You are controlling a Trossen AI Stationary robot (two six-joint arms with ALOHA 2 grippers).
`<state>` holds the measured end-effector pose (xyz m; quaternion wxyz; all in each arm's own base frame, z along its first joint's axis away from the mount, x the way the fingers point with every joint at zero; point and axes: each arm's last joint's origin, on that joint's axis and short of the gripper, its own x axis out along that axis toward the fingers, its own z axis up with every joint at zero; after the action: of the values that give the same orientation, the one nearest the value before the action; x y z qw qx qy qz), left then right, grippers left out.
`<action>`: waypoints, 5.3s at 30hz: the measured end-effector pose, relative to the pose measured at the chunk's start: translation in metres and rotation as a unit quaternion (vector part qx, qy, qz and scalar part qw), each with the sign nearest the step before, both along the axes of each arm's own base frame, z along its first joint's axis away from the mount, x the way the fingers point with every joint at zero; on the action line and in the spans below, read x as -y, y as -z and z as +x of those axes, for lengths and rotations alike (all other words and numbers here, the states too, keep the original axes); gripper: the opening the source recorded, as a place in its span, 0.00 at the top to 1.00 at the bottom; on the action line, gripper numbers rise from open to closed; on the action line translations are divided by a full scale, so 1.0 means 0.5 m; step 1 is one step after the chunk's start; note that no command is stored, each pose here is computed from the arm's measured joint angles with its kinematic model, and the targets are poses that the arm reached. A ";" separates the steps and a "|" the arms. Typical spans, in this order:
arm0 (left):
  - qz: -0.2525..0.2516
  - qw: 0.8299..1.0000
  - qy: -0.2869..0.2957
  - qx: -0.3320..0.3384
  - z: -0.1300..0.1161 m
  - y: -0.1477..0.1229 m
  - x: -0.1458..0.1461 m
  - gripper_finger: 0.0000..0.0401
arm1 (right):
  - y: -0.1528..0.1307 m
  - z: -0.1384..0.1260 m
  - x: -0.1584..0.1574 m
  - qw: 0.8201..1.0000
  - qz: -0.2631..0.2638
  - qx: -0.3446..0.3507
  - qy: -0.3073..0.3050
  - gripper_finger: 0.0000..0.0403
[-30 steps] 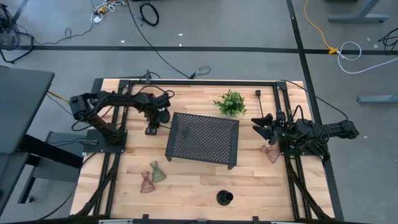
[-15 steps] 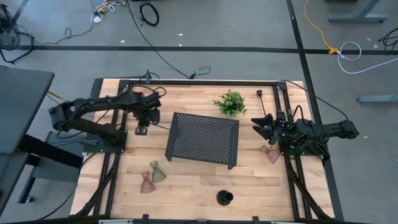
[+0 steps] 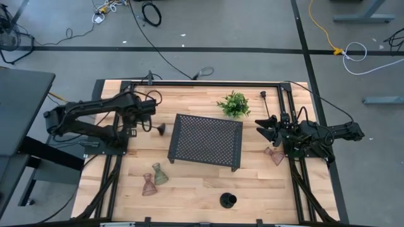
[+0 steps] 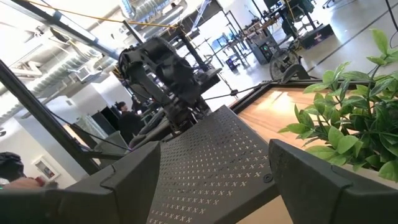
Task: Pick & Place candle stick holders
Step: Put the left black metal candle holder on the shelf
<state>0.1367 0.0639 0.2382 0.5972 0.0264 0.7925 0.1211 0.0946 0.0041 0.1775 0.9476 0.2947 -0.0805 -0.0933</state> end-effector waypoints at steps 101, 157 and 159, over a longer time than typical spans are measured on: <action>0.222 0.915 0.303 0.145 0.245 -0.277 0.149 0.76 | -0.356 0.503 -0.075 0.929 -0.266 -0.258 0.017 0.31; 0.361 0.812 0.433 0.151 0.261 -0.294 0.260 0.77 | -0.310 0.627 0.029 0.955 -0.181 -0.220 -0.083 0.43; 0.360 0.811 0.436 0.146 0.258 -0.293 0.261 0.77 | -0.330 0.611 0.039 0.957 -0.181 -0.216 -0.075 0.44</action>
<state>0.2659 -0.0666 0.3846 0.6438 0.5647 0.5005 0.1273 0.4000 -0.0156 0.3423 0.9842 0.0967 0.1326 -0.0670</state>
